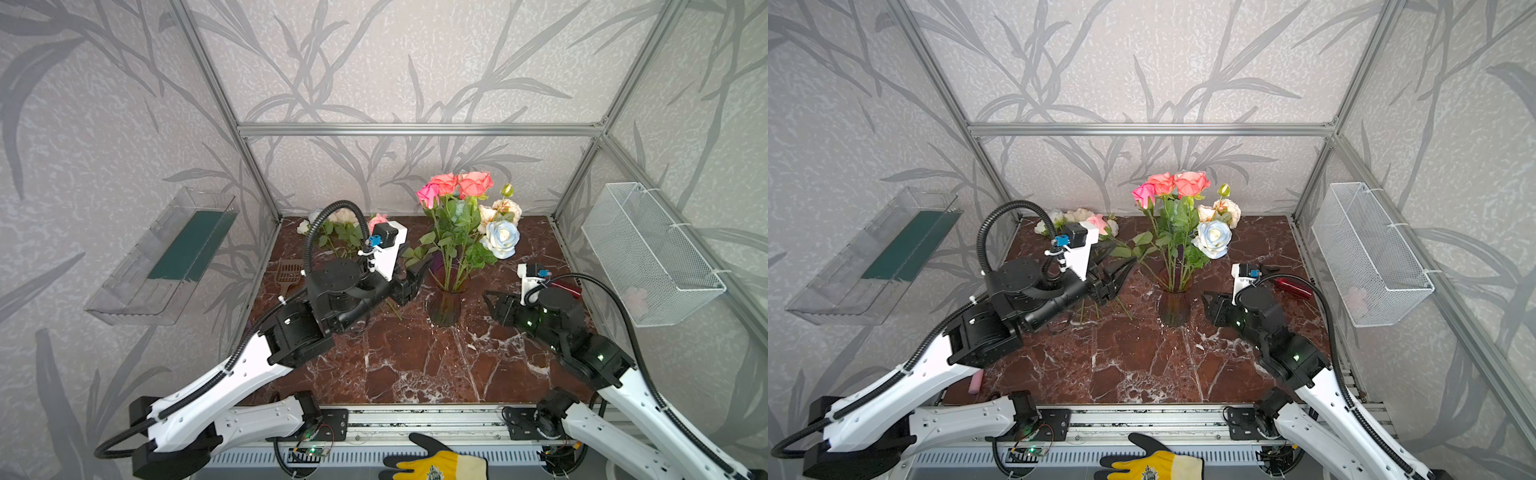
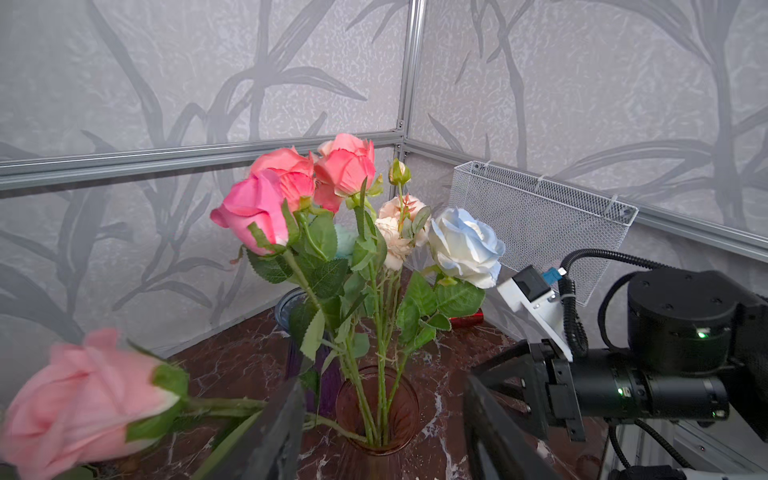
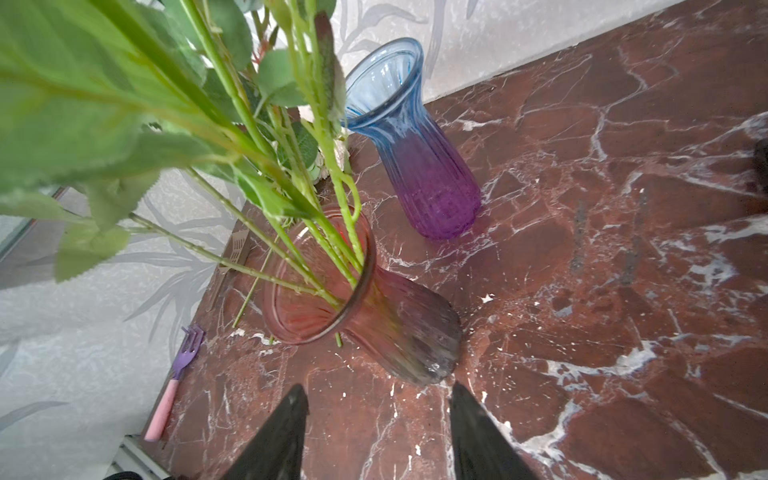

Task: Arrange the flowers into the vase
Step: 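Open left gripper and withdraw while right gripper moves toward the vase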

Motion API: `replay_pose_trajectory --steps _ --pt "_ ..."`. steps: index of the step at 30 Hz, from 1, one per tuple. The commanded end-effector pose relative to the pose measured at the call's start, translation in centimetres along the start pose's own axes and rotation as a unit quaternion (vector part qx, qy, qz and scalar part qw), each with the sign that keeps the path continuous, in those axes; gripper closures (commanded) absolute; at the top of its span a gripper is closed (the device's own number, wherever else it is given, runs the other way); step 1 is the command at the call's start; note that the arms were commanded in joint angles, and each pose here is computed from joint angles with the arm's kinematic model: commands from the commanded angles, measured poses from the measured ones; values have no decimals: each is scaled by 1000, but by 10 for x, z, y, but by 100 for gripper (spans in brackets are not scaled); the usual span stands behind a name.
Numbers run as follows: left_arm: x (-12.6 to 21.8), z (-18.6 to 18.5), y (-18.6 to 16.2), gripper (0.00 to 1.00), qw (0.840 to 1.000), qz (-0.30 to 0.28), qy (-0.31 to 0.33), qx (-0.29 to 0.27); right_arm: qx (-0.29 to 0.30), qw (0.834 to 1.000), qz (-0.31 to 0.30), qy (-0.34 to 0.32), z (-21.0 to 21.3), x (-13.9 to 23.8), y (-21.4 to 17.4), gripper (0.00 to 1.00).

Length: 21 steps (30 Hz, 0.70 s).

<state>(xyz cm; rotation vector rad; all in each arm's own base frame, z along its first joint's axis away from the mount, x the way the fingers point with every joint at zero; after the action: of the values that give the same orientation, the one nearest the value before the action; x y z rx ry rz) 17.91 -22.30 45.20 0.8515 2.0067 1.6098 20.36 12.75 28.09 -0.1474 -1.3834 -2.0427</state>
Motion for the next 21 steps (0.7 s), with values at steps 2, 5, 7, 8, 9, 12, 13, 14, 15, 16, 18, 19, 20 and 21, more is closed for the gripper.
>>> replay_pose_trajectory --steps 2,5,7,8,9,12,13,14,15,16,18,19,20,21 --pt "32 17 -12 39 999 23 34 -5 -63 997 54 -9 6 -9 9 48" --pt "57 34 -16 40 997 4 74 7 -89 993 77 -1 12 -16 11 53" --pt "70 50 -24 40 993 -4 119 12 -108 991 85 -1 13 -18 10 57" --pt "75 58 -31 40 990 -7 140 13 -113 990 87 0 13 -20 10 59" --pt "79 63 -36 40 988 -8 152 15 -119 988 93 -4 12 -21 8 60" --pt "86 73 -54 40 985 -6 173 25 -128 985 111 -2 13 -27 3 61" --pt "87 77 -60 40 982 -5 185 30 -132 984 116 1 14 -30 1 62" --pt "87 81 -66 40 980 -5 197 36 -135 984 121 0 14 -33 0 63" --pt "86 83 -72 40 979 -2 201 38 -135 983 121 3 15 -34 0 63" --pt "85 84 -77 40 978 3 203 37 -133 984 119 8 16 -36 1 63" --pt "84 87 -85 40 977 13 210 35 -135 984 116 10 17 -38 3 63" --pt "85 89 -88 40 976 14 216 36 -134 984 113 10 18 -38 5 63" --pt "85 91 -90 39 974 15 223 35 -137 984 112 8 17 -39 5 63" --pt "86 93 -92 39 973 16 226 34 -137 984 112 7 17 -41 5 63"
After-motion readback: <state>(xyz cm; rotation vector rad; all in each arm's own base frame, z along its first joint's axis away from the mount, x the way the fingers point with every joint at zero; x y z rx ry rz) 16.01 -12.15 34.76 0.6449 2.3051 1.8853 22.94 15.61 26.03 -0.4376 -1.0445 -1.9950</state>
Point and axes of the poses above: each gripper's point midway between its finger pads, its own x axis back along the fingers, its own z axis along the line the jaws close on, y = z × x, the point moved 5 cm from there along x, back along the fingers, and after that the axes turned 8 degrees about x, right-handed, at the moved point
